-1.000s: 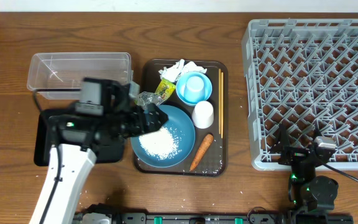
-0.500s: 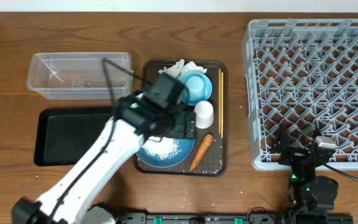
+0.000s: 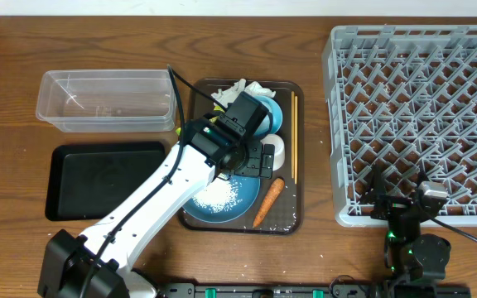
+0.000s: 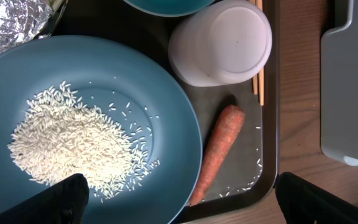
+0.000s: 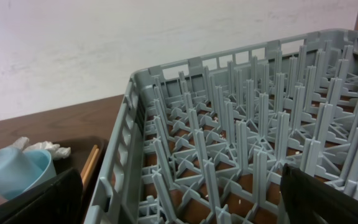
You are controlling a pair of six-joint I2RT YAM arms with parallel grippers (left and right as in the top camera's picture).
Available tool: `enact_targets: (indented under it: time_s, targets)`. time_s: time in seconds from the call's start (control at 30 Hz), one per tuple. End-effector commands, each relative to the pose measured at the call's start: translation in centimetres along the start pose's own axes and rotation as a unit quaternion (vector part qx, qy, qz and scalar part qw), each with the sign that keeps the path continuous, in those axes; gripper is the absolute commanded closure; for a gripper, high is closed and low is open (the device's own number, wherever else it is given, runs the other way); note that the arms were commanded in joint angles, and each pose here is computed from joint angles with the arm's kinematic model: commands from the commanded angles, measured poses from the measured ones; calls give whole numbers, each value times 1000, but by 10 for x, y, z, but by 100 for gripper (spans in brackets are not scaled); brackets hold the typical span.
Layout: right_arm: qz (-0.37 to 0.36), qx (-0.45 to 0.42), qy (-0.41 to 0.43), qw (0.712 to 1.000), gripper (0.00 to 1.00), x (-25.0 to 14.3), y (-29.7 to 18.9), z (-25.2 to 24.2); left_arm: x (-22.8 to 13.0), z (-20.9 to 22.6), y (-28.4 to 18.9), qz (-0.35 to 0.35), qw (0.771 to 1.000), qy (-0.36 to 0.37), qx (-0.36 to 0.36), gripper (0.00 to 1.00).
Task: Sort waste into correct bins and load items into the dishwasher rack
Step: 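Lower the left gripper and grasp the blue plate's rim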
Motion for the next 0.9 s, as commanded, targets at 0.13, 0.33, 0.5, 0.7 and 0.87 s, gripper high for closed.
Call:
enact_targets:
  time_s: [0.13,0.33,0.5,0.7,0.87]
  targets:
    - [-1,-7,-3,1000,1,0,0,-3,-8,4,10,10,1000,5,17,2]
    - [-1,-7,-3,1000,1,0,0,-3,-13,0,26,-2,999,22,49,1]
    - [-1,-7,-3,1000,1,0,0,-3,-18,-7,49,-7,996,41,76,15]
    - [-1,-7,-3,1000,1,0,0,-3,-16,9,71,-24,989,16,147,19]
    - [-1,-7,-3,1000,1,0,0,-3,-23,14,82,-4,987,10,163,27]
Point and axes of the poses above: each gripper's point midway between its finger pads, its own y axis out along the fingers, its own z axis along the line the jaws close on, x = y × z, the point moved 3 cm from there along -y, back along the fingers, and after that the axes turned 14 degrees about -y, right-handed, at the moved point
